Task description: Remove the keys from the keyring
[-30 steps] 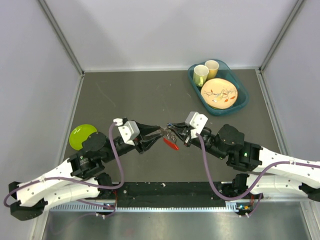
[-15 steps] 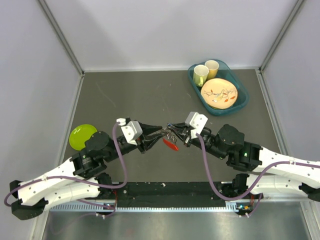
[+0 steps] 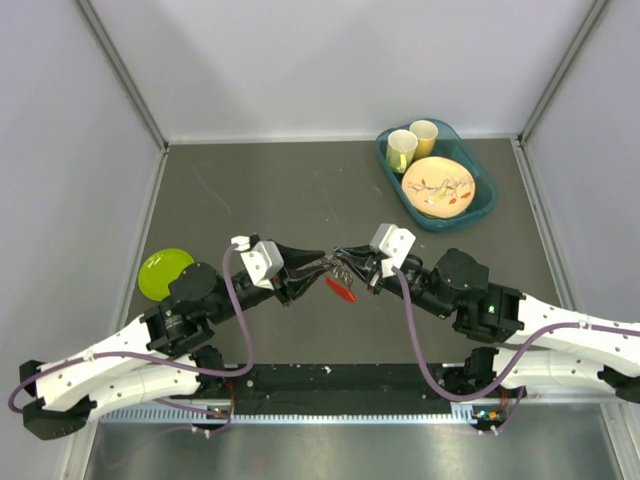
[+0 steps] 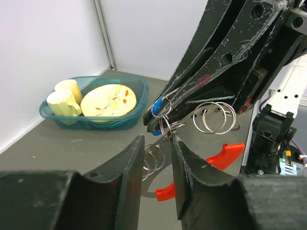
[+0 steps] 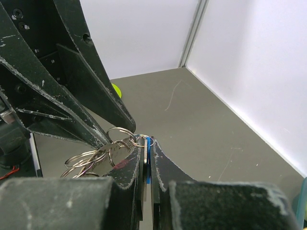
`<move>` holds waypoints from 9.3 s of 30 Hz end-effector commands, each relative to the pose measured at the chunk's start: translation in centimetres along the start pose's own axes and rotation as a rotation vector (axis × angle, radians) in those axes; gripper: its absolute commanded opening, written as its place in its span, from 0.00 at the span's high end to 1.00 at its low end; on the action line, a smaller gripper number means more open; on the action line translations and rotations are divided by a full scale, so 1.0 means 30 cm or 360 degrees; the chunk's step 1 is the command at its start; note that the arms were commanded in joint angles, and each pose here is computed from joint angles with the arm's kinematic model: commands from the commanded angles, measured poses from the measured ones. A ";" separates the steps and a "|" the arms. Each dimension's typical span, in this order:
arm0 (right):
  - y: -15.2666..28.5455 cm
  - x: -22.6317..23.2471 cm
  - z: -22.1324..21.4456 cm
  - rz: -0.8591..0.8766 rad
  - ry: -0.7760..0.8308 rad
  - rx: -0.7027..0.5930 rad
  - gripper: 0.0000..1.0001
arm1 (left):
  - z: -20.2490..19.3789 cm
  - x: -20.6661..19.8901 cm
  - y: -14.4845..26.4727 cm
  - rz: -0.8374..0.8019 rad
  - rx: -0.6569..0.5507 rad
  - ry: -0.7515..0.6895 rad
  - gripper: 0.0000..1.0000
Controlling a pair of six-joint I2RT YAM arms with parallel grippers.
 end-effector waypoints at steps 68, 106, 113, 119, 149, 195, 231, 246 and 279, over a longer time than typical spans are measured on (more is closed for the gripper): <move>-0.054 0.034 0.034 0.0274 0.0052 0.0247 0.97 | -0.148 0.123 -0.053 0.0322 0.0229 -0.0348 1.00; -0.149 -0.038 -0.115 0.0103 -0.0489 0.0602 1.00 | -0.189 0.044 -0.060 0.0035 0.0179 -0.0464 1.00; -0.144 -0.072 -0.141 0.0151 -0.0670 0.0638 1.00 | -0.204 0.053 -0.061 0.0074 0.0217 -0.0547 1.00; -0.152 -0.030 -0.126 0.0322 -0.0743 0.0636 1.00 | -0.233 0.062 -0.069 0.0100 0.0265 -0.0586 1.00; -0.138 -0.048 -0.126 0.0463 -0.0994 0.0622 1.00 | -0.239 0.052 -0.065 0.0071 0.0250 -0.0592 1.00; -0.053 0.066 -0.208 0.0665 -0.0714 0.0792 1.00 | -0.216 0.042 -0.078 0.0104 0.0260 -0.0385 1.00; -0.094 -0.087 -0.301 0.0399 -0.1002 0.0901 1.00 | -0.248 -0.002 -0.038 -0.0121 0.0286 -0.0436 1.00; -0.100 -0.064 -0.307 0.0495 -0.1106 0.0851 1.00 | -0.241 0.013 -0.054 -0.0055 0.0329 -0.0449 1.00; 0.006 0.030 -0.341 0.0732 -0.1002 0.0802 0.99 | -0.244 0.058 -0.075 0.0133 0.0342 -0.0448 1.00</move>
Point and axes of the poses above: each gripper's point midway between its finger pads, its own y axis back along the fingers, its own x axis along the line the jaws close on, z = x × y, the point moved 5 cm from there along y, back along the fingers, and after that the axes turned 13 degrees about y, right-handed, at the moved point
